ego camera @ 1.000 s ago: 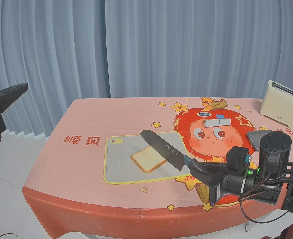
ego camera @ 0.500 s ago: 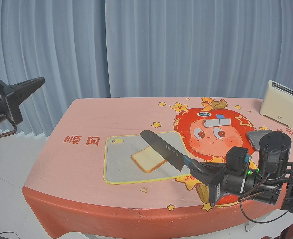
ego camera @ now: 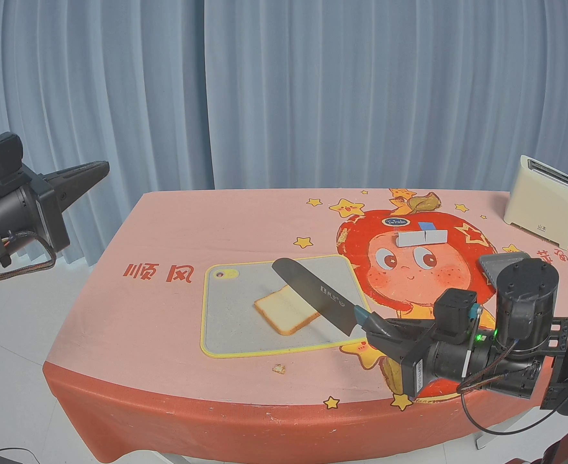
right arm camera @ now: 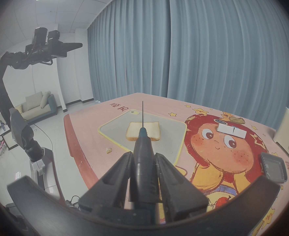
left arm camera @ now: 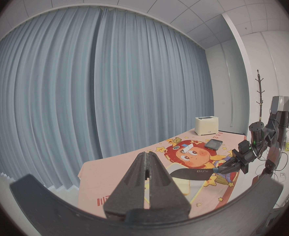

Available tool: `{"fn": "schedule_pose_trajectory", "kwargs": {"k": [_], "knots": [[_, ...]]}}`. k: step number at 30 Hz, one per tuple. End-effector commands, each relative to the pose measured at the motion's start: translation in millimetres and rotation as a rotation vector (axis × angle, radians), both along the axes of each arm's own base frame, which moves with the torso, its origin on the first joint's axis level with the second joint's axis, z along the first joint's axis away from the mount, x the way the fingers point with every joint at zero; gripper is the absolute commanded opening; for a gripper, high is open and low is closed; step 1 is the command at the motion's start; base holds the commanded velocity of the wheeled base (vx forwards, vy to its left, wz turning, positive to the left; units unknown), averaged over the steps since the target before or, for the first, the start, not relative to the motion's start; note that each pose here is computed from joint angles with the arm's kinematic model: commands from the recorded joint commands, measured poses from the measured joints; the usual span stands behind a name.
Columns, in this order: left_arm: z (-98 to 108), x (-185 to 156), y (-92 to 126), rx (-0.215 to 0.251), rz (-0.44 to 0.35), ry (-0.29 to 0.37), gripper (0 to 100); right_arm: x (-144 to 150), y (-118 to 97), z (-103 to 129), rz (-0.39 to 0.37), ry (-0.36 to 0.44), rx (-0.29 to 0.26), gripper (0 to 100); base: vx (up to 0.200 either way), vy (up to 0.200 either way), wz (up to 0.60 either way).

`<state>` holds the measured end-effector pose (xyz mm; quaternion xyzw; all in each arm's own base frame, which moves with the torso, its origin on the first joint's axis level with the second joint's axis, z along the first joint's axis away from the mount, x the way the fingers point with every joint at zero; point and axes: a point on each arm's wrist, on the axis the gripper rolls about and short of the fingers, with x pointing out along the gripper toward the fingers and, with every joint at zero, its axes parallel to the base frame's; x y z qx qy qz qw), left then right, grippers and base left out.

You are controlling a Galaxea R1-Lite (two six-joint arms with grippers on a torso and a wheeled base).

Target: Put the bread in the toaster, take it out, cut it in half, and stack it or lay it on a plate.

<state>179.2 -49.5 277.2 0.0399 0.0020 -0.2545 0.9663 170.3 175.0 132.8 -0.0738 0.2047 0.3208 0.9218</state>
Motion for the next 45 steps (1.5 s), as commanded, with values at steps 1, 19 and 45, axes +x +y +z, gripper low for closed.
{"fn": "schedule_pose_trajectory", "kwargs": {"k": [1, 19, 45], "knots": [[-3, 3, -8, -0.003, -0.003, -0.002, 0, 0, 0, -1, 0.002, 0.004, -0.004, 0, 0.000, 0.000, 0.00], [-19, 10, -27, 0.020, -0.058, 0.059, 0, -1, 1, -2, 0.003, 0.002, -0.008, 0, 0.000, 0.000, 0.00], [-37, 37, -57, 0.027, -0.135, 0.074, 0, 6, 15, 1, -0.010, -0.019, -0.008, 0, 0.000, 0.000, 0.00]]}}
